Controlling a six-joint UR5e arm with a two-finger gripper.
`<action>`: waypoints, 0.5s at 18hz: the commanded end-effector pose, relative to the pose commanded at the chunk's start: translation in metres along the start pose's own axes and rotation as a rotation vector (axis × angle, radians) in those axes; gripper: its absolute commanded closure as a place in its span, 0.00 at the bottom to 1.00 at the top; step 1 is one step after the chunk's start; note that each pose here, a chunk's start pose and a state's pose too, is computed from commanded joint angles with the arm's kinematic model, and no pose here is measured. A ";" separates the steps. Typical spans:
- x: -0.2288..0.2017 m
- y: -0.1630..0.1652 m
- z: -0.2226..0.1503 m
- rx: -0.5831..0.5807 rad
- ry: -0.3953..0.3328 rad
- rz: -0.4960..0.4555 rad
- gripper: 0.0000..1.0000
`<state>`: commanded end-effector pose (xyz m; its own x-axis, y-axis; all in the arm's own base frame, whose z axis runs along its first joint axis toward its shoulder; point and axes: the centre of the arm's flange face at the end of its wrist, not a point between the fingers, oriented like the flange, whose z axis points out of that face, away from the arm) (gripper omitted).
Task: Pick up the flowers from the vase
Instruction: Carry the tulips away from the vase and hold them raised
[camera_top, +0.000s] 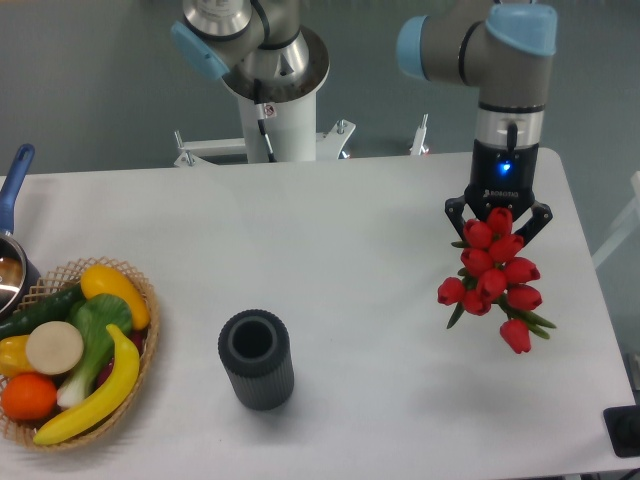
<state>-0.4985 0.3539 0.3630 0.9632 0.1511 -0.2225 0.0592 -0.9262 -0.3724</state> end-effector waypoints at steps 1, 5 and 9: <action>0.000 -0.003 0.004 -0.048 0.013 0.004 0.92; -0.011 -0.025 0.002 -0.159 0.051 0.027 0.91; -0.014 -0.035 0.008 -0.233 0.080 0.041 0.91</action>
<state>-0.5163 0.3874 0.3720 0.9831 0.0927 -0.1578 0.0698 -0.9870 -0.1447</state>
